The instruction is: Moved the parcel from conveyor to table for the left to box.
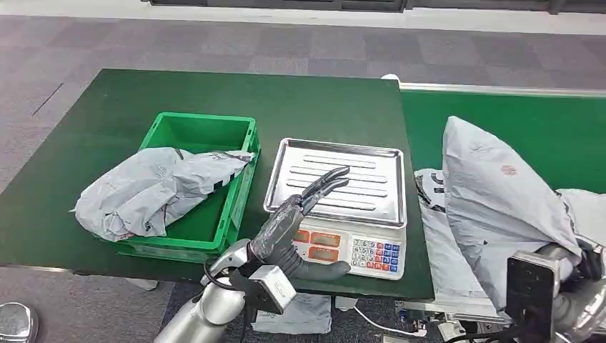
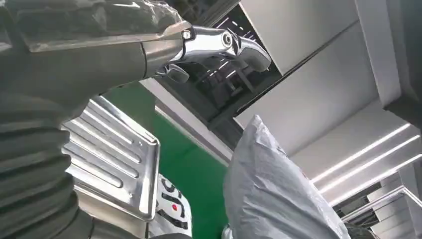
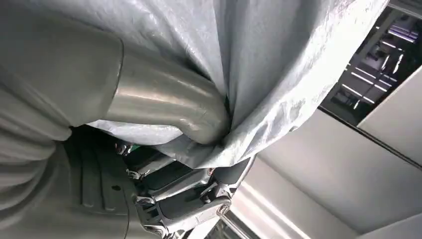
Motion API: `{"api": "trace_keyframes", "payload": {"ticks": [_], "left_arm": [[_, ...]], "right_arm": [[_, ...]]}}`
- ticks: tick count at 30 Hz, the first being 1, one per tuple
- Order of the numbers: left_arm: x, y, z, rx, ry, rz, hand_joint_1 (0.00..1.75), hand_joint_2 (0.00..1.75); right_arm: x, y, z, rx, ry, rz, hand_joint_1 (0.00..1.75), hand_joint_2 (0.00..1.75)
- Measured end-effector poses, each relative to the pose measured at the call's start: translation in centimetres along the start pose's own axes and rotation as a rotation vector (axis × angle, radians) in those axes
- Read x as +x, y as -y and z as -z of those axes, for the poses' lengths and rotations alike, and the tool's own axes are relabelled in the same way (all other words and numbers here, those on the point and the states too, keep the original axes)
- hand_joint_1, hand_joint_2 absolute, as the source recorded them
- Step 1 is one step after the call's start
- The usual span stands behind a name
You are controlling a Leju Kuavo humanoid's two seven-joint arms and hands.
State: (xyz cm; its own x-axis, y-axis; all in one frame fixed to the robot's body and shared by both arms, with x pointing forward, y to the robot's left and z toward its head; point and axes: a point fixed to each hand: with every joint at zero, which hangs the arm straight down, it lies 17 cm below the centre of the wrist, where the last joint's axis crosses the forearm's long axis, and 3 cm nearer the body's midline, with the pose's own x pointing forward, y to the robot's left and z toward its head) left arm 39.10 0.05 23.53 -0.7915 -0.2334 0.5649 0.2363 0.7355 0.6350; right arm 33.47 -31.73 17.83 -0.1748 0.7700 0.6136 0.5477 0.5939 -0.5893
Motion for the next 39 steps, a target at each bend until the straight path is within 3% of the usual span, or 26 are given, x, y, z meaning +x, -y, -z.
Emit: {"api": "trace_keyframes", "payload": {"ticks": [39], "left_arm": [[-0.20,0.19,-0.08,-0.004,-0.006,-0.003,0.00,1.75]], "right_arm": [[0.07,-0.06,-0.04,0.000,0.006,-0.004,1.75,1.75]]}}
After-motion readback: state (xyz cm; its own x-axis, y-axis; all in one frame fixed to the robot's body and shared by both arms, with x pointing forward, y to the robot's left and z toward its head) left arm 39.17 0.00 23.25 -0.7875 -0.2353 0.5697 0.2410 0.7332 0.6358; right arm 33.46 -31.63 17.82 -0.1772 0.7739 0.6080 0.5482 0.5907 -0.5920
